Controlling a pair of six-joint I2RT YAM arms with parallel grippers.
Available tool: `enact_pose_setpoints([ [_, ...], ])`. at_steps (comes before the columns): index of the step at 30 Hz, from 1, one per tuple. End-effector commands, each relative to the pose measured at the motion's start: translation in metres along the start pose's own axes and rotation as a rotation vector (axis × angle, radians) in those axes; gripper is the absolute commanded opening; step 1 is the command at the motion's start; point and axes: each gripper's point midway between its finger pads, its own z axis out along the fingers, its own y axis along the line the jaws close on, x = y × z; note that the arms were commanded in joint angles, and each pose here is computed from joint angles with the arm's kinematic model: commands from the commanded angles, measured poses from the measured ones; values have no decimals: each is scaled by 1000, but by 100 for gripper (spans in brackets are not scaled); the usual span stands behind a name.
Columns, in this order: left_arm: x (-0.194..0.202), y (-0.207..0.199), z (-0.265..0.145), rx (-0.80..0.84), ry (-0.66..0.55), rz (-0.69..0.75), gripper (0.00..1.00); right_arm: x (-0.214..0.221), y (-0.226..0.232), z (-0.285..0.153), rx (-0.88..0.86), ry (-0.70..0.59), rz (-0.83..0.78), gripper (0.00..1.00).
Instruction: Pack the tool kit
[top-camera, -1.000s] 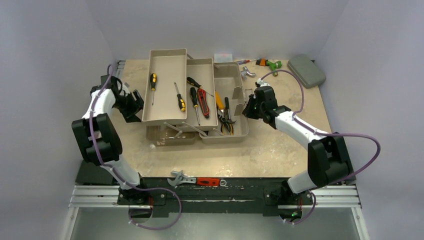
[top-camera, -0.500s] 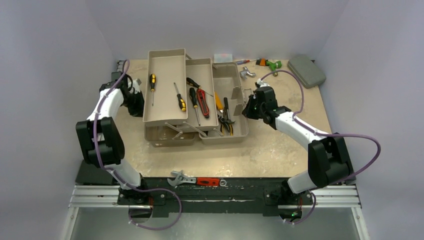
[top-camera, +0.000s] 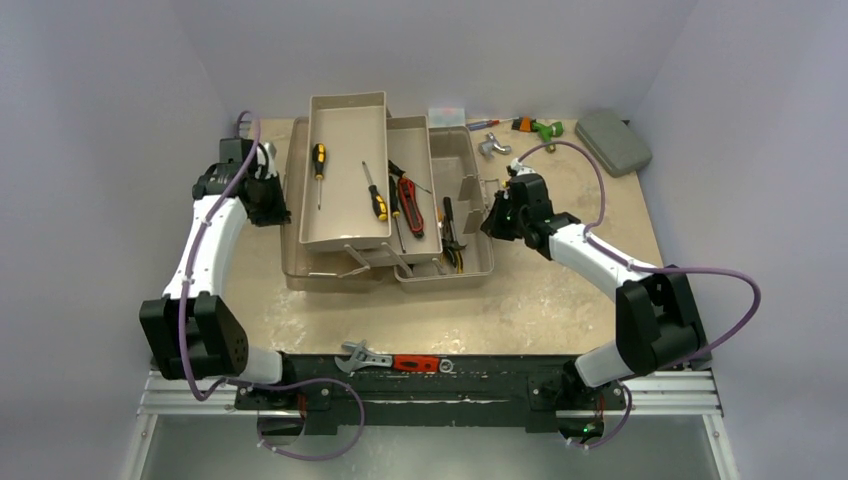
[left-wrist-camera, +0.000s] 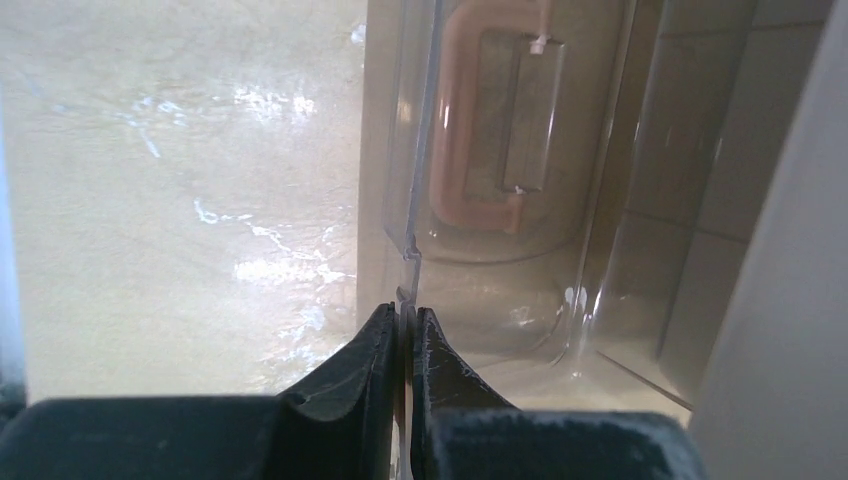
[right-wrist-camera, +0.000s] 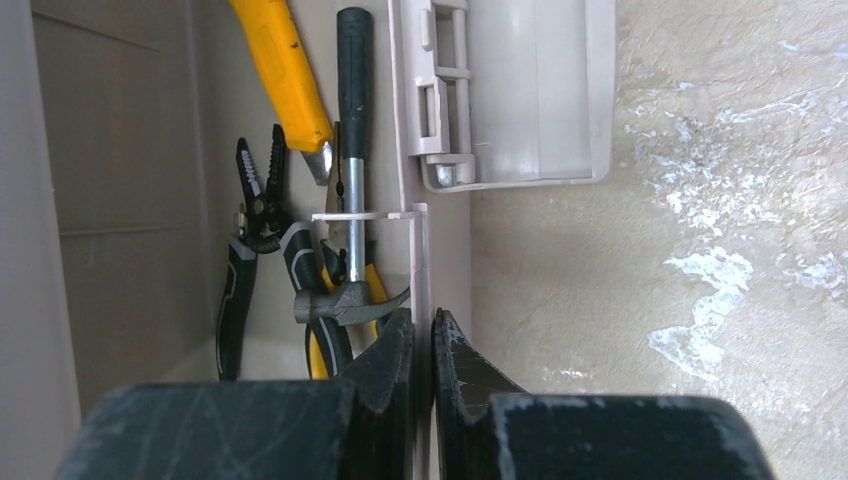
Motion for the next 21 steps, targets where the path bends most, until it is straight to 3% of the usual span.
enact_pose_setpoints([
  [1, -65, 18, -62, -223, -315, 6, 0, -17, 12, -11, 32, -61, 42, 0],
  [12, -88, -10, -126, -543, -462, 281, 0, 15, 70, -1, 54, -34, 8, 0],
  [21, -98, -59, -162, -655, -586, 431, 0, 30, 115, 1, -22, -28, -18, 0],
])
